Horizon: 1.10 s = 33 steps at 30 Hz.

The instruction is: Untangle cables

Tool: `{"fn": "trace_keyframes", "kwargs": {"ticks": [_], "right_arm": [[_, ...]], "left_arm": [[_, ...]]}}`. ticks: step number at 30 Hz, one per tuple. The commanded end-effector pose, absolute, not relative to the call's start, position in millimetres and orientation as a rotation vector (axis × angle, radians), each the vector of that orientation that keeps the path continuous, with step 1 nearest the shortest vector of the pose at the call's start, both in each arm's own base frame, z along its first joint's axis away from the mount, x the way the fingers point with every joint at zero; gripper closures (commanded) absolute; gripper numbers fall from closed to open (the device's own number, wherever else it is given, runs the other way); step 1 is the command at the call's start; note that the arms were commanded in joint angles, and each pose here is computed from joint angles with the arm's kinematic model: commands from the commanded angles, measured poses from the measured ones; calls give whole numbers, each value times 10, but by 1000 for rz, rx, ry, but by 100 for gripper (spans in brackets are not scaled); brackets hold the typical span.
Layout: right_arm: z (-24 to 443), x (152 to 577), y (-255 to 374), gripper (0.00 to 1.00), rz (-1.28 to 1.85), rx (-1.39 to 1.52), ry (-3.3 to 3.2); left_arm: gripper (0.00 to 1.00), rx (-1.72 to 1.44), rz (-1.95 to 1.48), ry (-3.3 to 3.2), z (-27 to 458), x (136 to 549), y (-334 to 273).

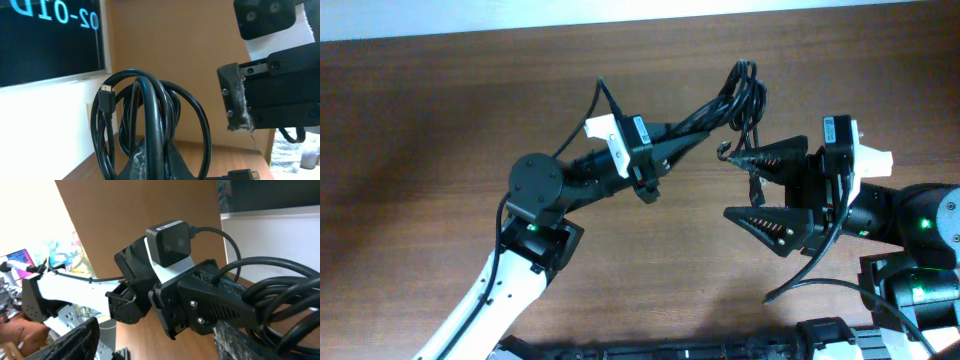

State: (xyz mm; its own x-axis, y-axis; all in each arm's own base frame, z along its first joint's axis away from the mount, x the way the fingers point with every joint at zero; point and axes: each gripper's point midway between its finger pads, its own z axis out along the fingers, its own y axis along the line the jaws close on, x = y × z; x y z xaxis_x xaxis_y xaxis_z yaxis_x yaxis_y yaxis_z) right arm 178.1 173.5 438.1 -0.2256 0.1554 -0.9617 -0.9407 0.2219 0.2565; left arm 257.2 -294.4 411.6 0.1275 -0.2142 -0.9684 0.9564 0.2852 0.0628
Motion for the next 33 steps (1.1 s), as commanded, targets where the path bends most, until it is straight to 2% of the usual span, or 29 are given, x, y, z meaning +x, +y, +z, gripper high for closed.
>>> {"fn": "trace_keyframes", "kwargs": {"ticks": [1,6,13,25,28,30,31,33], "right_arm": [[4405,1700,1749,28,1265,-854,1377],[4297,1953,1752,31,1288,-803,1432],[4322,2195,1615,32,1209,-724,1430],[4386,2191,1575,33,1171,-745,1391],[4385,2190,1575,56,1171,-745,1391],[4384,2185,1577,64,1173,-749,1391],[4384,2185,1577,76,1173,-749,1390],[4384,2185,1577,88,1173,-748,1391]], "left_arm": [[100,902,-1030,1028,4237,2485,-2941],[100,1002,-1074,914,4319,2243,-2958],[100,1038,-1094,902,4295,2182,-2970],[100,1103,-1154,867,4267,1978,-3069],[100,1097,-1152,868,4272,1982,-3072],[100,1097,-1152,868,4272,1982,-3072],[100,1097,-1152,869,4271,1983,-3072],[100,1097,-1153,869,4272,1982,-3072]]}}
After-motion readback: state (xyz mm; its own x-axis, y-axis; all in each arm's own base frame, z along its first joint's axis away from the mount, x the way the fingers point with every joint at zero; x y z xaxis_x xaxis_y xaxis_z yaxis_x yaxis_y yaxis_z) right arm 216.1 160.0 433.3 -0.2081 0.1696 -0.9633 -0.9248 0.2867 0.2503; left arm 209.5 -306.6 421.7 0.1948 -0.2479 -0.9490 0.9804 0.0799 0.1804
